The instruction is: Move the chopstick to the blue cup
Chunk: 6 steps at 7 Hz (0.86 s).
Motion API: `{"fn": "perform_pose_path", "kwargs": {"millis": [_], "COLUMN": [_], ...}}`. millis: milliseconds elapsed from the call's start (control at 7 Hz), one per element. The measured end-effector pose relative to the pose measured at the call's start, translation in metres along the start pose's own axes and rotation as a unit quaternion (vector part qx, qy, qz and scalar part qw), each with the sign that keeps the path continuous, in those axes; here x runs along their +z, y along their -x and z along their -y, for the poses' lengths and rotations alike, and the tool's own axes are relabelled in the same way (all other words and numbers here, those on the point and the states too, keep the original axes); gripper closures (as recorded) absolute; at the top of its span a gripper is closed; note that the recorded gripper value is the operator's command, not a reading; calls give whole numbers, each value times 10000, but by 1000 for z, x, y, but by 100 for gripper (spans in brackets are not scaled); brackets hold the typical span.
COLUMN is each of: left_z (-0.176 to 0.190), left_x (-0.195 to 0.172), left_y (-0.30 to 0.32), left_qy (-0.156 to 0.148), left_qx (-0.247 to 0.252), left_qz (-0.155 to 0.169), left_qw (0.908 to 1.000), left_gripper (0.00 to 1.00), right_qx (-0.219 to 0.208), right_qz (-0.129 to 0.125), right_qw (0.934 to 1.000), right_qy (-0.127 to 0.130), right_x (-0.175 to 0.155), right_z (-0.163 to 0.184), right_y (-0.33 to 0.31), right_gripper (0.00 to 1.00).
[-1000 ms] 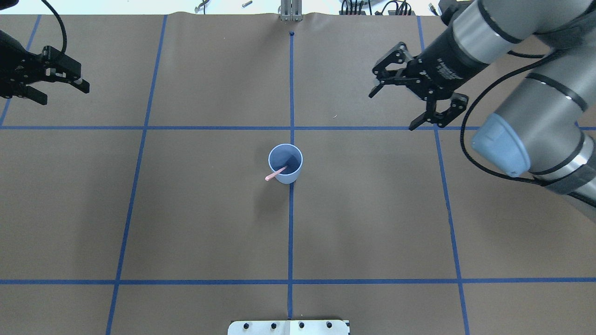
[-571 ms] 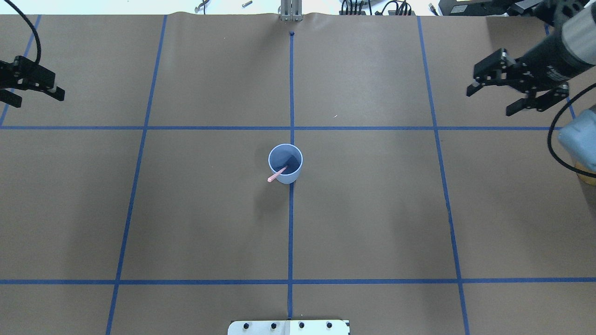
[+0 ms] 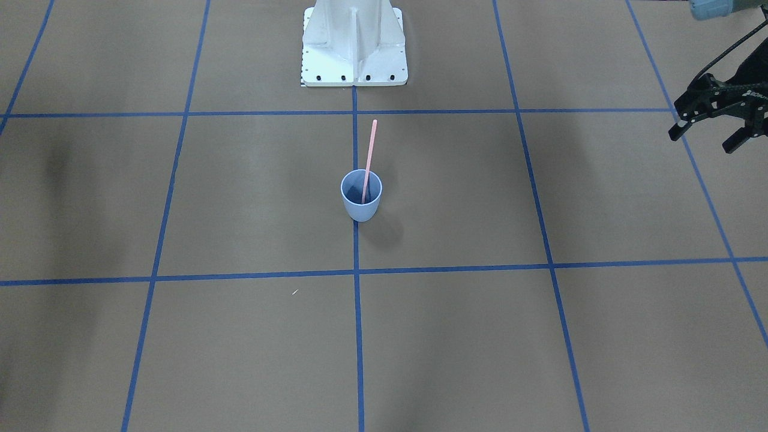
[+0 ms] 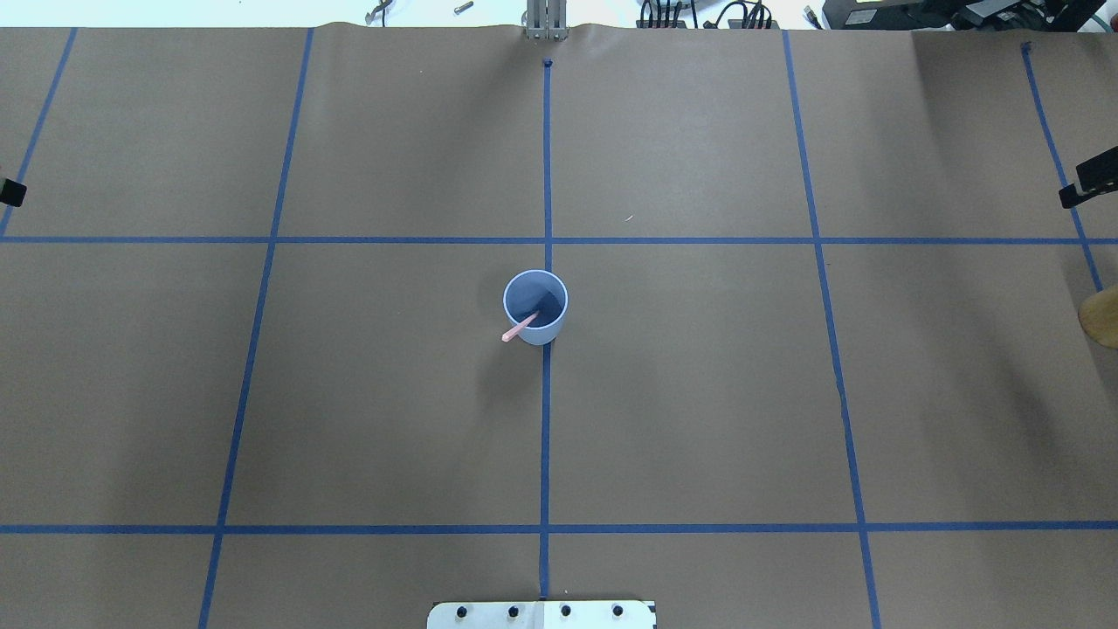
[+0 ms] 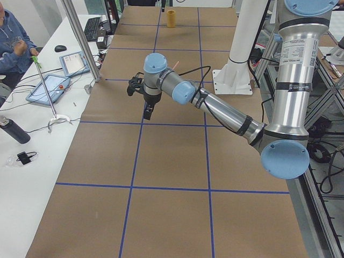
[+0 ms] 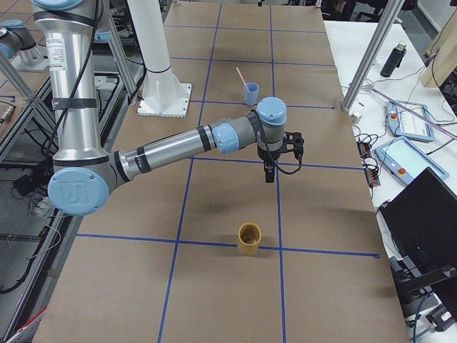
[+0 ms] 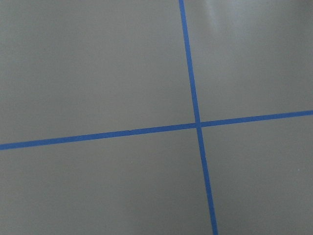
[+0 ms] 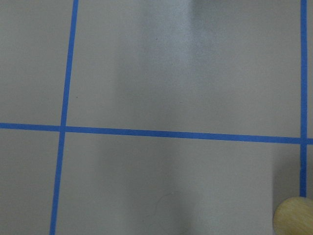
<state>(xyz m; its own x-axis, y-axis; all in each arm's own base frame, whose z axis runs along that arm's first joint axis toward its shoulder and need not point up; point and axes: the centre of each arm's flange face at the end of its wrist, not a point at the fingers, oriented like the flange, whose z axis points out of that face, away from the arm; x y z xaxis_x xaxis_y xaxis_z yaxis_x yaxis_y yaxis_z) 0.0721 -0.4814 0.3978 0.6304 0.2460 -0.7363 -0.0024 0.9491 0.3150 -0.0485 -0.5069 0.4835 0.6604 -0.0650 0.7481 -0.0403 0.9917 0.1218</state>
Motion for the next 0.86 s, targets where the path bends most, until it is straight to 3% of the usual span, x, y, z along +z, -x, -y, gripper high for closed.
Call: {"fn": "perform_pose_path", "kwargs": {"millis": [286, 857], "left_z": [-5, -15], "left_x": [2, 20], "left_y": [16, 53], "left_qy": [-28, 235], "left_qx": [307, -6], "left_qz": [272, 411], "left_qw": [9992, 9989], "left_gripper": [2, 2], "right_qx": [-189, -280], "right_qz": [-42, -102], "right_qw": [9998, 9994], "right_qy": [-65, -173], "right_x": [1, 17], "right_z": [2, 7], "right_y": [-10, -40], "right_gripper": [0, 0]}}
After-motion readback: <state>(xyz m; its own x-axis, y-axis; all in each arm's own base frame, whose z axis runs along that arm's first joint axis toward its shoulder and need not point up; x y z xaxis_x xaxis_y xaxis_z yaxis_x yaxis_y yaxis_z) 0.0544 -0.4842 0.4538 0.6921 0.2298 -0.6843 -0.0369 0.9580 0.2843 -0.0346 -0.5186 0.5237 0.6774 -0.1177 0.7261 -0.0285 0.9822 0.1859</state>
